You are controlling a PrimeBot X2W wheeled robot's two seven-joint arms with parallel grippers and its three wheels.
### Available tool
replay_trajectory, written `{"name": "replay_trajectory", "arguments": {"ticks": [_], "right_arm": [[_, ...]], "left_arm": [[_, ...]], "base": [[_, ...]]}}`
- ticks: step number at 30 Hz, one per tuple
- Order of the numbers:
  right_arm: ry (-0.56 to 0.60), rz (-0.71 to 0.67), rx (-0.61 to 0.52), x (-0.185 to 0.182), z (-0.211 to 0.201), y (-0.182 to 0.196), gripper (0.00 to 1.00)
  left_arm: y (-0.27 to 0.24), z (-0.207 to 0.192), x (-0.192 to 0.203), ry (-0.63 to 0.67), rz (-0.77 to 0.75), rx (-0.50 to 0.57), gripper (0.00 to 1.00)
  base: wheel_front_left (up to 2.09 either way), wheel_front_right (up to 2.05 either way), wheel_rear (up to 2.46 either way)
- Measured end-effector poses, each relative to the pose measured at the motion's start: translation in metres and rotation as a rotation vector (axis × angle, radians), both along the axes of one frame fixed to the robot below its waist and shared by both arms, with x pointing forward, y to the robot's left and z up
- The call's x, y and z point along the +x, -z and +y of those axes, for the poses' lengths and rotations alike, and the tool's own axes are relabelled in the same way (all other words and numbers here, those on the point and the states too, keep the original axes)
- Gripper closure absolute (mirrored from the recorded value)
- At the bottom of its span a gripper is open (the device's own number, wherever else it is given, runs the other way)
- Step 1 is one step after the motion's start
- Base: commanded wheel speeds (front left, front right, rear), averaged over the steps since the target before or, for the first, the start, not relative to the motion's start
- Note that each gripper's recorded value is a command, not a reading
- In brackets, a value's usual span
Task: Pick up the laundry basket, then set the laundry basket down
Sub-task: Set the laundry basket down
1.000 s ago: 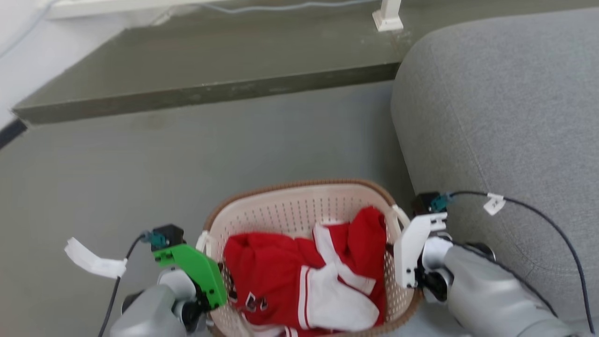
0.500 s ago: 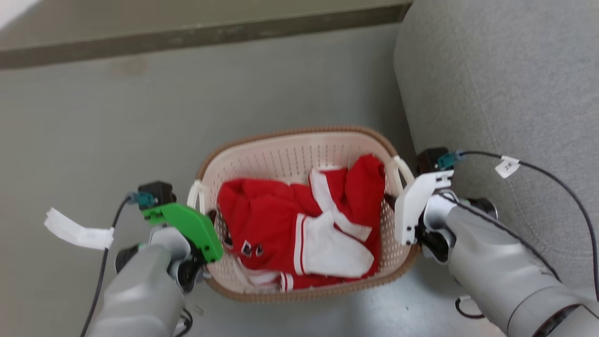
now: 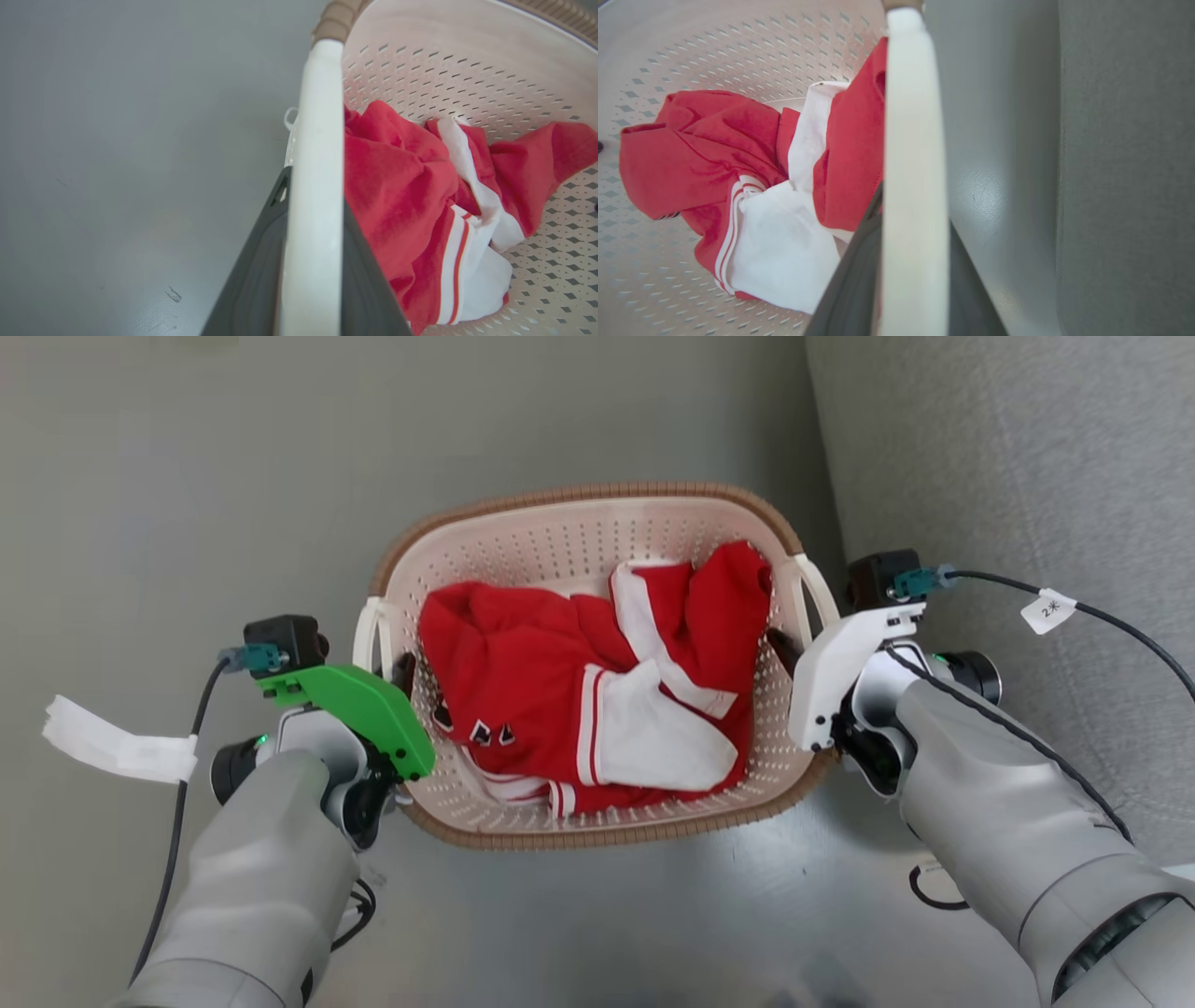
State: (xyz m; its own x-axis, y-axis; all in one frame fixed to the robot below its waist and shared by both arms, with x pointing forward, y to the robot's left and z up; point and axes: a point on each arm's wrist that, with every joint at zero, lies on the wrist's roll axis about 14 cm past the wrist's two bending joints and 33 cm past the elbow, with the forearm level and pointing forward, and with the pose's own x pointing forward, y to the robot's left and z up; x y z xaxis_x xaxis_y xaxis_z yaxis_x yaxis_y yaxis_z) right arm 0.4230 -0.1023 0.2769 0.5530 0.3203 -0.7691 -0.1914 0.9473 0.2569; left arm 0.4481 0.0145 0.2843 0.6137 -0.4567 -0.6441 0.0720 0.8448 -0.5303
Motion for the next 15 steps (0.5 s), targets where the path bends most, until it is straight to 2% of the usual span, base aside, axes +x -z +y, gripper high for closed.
{"name": "replay_trajectory", "arguments": {"ticks": [15], "right_arm": [[0.005,-0.007,0.029,0.021,0.007,0.051,1.00]], "left_arm": [[0.053,0.006,0.026,-0.017,-0.014,0.022,1.00]], "base": [[0.00,0.00,0.00]]}}
